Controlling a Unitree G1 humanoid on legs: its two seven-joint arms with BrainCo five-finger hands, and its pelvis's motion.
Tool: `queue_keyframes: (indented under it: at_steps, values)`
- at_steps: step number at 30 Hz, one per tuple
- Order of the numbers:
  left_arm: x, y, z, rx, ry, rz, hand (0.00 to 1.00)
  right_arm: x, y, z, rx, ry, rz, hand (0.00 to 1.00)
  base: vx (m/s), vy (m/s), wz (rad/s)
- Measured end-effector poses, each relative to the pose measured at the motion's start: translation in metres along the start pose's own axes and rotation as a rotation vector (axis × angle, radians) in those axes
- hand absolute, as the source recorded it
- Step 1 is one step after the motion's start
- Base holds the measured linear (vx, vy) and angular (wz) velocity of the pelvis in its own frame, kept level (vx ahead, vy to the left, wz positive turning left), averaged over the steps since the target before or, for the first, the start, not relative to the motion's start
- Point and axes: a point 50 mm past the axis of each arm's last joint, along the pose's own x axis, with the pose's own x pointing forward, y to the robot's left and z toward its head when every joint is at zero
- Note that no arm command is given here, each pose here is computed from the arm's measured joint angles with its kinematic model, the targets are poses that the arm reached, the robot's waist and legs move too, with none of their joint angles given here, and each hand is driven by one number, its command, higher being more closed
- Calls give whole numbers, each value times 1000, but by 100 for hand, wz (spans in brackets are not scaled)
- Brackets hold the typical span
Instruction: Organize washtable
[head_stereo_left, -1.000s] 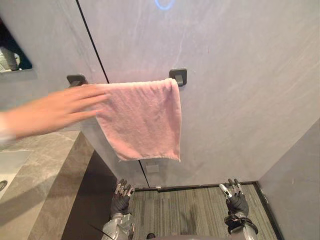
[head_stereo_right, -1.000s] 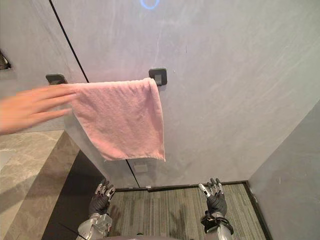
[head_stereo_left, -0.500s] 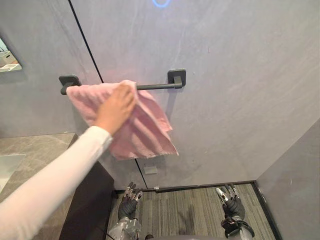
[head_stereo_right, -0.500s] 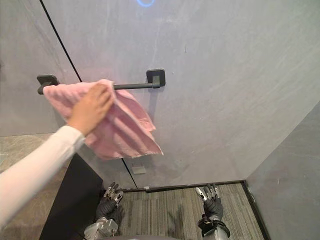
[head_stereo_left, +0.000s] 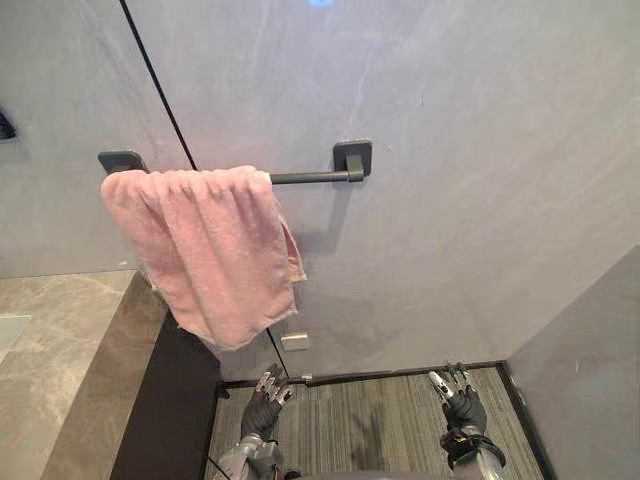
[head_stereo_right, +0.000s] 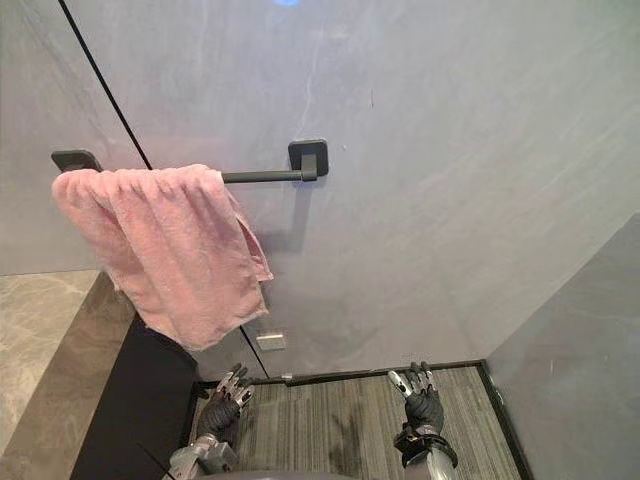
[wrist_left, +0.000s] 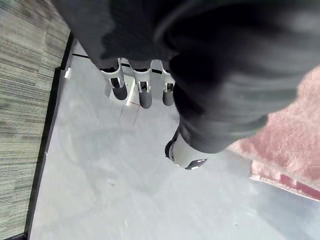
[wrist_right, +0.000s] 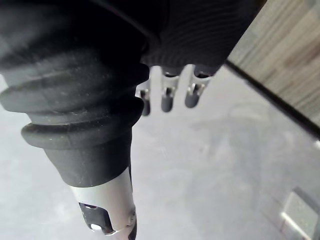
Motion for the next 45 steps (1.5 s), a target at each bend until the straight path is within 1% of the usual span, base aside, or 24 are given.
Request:
queue_keyframes:
  at_steps: [3, 5, 8, 9, 11, 12, 13, 14, 16, 17, 18, 19, 20, 23, 26, 27, 28, 30, 31, 32, 34, 38, 43, 45]
  values:
    - [-1, 1, -1, 4, 4, -4, 0, 0, -1, -1, -1, 5, -3, 0, -48, 12, -2]
    - [-1, -2, -1, 22, 14, -38, 0, 0, -2, -2, -2, 11, -6, 0, -50, 9, 5]
    - [-2, -12, 5, 87, 12, -146, 0, -1, -6, -6, -11, 30, -5, 0, -36, 9, 11]
    - [-3, -17, 14, 106, -21, -193, 0, 0, -6, -5, -16, 30, 0, 0, -13, 10, 10]
    - [-7, -35, 50, 108, -176, -307, 0, 2, -5, -3, -22, 27, 11, 0, -2, 5, 2]
    - [-8, -38, 61, 100, -225, -327, 0, 3, -5, -2, -24, 25, 13, 0, 13, 2, -6]
    - [-13, -44, 90, 69, -356, -355, 0, 3, -6, -1, -30, 23, 21, 0, 19, -2, -6]
    - [-16, -44, 108, 56, -437, -356, 0, 3, -7, 0, -34, 23, 25, 0, 35, -5, -7]
    - [-29, -31, 146, 37, -641, -294, 0, 3, -7, 0, -36, 22, 30, 0, 65, -8, -2]
    - [-33, -26, 156, 40, -699, -263, 0, 3, -8, 0, -35, 21, 28, 0, 90, -6, 3]
    - [-43, -13, 173, 35, -806, -175, 0, 3, -8, 1, -35, 19, 25, 0, 89, -4, 5]
    - [-47, -8, 181, 23, -860, -135, 0, 3, -8, 1, -34, 19, 25, 0, 111, -2, 9]
    - [-58, 0, 194, -3, -967, -42, 0, 3, -6, -1, -28, 21, 27, 0, 77, 0, 8]
    - [-71, 2, 206, 7, -1066, 79, 0, 2, -4, -2, -23, 21, 31, 0, 16, 7, 7]
    - [-77, 10, 213, 89, -1103, 252, 0, 5, 4, 0, -22, 13, 61, 0, -52, 9, 4]
    - [-79, 14, 217, 96, -1126, 291, 0, 5, 5, 1, -22, 9, 69, 0, -72, 9, 3]
    - [-84, 18, 223, 113, -1161, 347, 0, 5, 4, 1, -26, 14, 70, 0, -70, 9, 2]
    - [-96, 23, 234, 144, -1231, 413, 0, 4, 1, 1, -39, 19, 64, 0, -78, 5, 1]
    - [-101, 27, 243, 179, -1273, 464, 0, 3, -2, 1, -45, 23, 60, 0, -44, 3, 2]
    - [-103, 29, 246, 194, -1289, 487, 0, 3, -4, 2, -48, 24, 58, 0, 0, 0, 0]
    - [-113, 37, 252, 253, -1325, 590, 0, 3, -6, 4, -62, 22, 50, 0, 0, 0, 0]
    - [-114, 44, 255, 267, -1323, 637, 0, 3, -8, 4, -75, 30, 46, 0, 22, -2, 1]
    - [-95, 62, 281, 405, -1249, 603, 0, 6, -12, 10, -102, 23, 47, 0, 57, -11, 4]
    - [-87, 71, 294, 428, -1218, 582, 0, 6, -13, 12, -114, 21, 46, 0, 28, -3, 5]
